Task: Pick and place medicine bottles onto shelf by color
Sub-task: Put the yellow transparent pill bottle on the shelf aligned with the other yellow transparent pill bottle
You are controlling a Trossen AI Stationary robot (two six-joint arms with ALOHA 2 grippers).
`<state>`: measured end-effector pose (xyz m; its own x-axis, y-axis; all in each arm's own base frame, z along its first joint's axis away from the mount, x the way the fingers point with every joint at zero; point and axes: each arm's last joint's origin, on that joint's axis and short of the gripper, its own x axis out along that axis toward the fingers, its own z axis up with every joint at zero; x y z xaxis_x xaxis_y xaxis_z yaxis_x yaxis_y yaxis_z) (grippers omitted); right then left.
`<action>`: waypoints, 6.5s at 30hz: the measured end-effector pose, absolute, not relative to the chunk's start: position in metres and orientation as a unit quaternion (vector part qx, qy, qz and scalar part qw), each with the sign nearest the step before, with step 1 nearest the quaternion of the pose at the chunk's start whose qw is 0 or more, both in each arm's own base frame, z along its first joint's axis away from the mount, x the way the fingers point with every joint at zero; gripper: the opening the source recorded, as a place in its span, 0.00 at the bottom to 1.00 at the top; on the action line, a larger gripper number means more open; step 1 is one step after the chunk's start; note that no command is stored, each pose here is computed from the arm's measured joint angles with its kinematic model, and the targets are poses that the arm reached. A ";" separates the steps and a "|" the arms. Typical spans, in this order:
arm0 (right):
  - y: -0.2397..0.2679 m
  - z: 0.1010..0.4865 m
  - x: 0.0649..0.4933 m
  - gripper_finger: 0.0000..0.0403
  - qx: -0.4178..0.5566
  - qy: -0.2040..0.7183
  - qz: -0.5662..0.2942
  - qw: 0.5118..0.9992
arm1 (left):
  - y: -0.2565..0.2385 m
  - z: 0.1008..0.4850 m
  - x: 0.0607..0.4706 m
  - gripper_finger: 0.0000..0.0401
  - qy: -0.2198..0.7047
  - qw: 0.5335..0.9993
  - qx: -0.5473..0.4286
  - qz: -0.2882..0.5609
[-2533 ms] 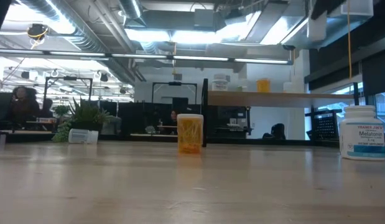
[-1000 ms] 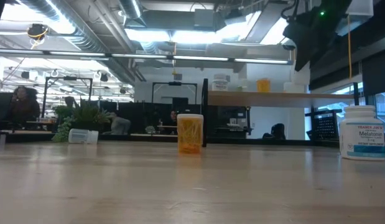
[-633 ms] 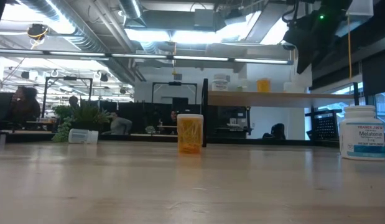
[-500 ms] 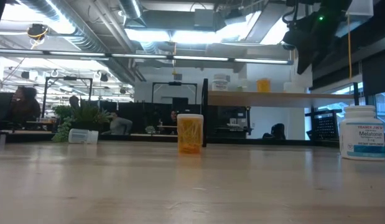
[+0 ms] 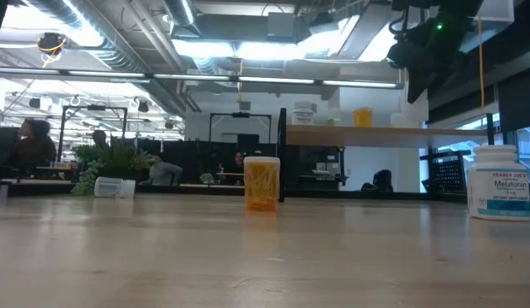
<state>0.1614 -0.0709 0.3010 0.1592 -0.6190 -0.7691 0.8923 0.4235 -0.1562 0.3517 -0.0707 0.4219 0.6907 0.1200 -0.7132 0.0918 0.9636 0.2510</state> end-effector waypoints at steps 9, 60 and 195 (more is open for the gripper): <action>-0.070 0.300 0.162 0.39 0.196 0.400 -0.500 0.742 | -0.071 0.422 0.352 0.43 0.393 0.910 0.134 0.008; -0.076 0.290 0.160 0.39 0.208 0.397 -0.521 0.727 | -0.071 0.422 0.352 0.43 0.393 0.911 0.125 0.011; -0.049 0.277 0.159 0.01 0.067 0.493 -0.320 0.806 | -0.072 0.418 0.348 0.43 0.417 0.901 0.124 0.009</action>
<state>0.1588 -0.0489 0.2766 0.3087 -0.4498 -0.8381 0.5818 0.7863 -0.2078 0.3479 -0.0717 0.4184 0.6529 0.1191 -0.7481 0.0876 0.9691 0.2307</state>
